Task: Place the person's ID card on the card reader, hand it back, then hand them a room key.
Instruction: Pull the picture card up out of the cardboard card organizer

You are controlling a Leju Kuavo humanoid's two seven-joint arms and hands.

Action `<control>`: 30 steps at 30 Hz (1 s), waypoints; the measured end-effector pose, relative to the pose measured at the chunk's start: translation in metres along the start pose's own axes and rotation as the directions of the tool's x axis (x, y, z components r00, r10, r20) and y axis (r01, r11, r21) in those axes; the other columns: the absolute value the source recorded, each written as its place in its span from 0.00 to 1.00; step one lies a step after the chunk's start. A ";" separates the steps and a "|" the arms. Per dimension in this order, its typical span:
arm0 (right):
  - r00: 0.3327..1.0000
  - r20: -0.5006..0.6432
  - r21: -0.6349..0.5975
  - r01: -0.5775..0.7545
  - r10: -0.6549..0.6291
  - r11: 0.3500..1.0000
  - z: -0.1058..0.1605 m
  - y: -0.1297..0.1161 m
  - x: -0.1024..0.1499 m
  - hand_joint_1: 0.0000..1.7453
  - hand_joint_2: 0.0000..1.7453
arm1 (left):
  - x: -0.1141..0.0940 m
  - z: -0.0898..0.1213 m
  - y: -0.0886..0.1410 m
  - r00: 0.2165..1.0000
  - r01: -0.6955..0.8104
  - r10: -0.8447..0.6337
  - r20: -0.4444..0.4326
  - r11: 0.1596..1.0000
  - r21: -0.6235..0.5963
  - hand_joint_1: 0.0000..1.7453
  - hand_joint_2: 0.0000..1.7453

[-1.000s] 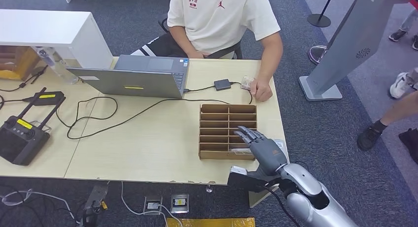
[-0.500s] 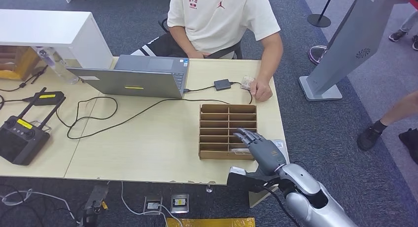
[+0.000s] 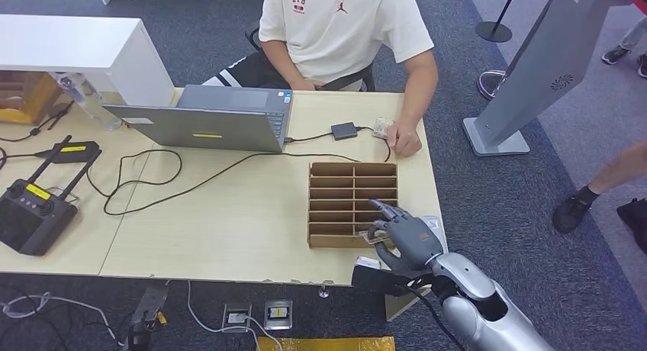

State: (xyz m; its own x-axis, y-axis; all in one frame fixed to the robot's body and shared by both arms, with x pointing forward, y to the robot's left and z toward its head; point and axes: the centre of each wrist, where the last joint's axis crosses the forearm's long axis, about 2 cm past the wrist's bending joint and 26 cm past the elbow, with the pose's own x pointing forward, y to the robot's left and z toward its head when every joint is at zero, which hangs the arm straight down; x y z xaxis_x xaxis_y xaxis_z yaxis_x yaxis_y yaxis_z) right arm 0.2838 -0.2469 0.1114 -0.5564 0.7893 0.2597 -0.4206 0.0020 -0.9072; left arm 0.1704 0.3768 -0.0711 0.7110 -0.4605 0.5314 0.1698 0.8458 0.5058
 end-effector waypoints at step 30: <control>0.986 -0.091 -0.444 -0.163 0.136 0.881 -0.004 -0.105 -0.016 1.00 1.00 | -0.009 0.006 -0.007 0.993 0.027 -0.029 0.119 0.999 0.019 0.00 0.00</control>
State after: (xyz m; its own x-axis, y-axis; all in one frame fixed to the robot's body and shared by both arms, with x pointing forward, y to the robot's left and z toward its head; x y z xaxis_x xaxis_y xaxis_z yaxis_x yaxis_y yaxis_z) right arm 0.3399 -0.2573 0.2006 -0.5408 0.8349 0.1023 0.0380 0.1457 -0.9886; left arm 0.1587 0.3735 -0.0758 0.6198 -0.5139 0.5931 0.1766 0.8277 0.5326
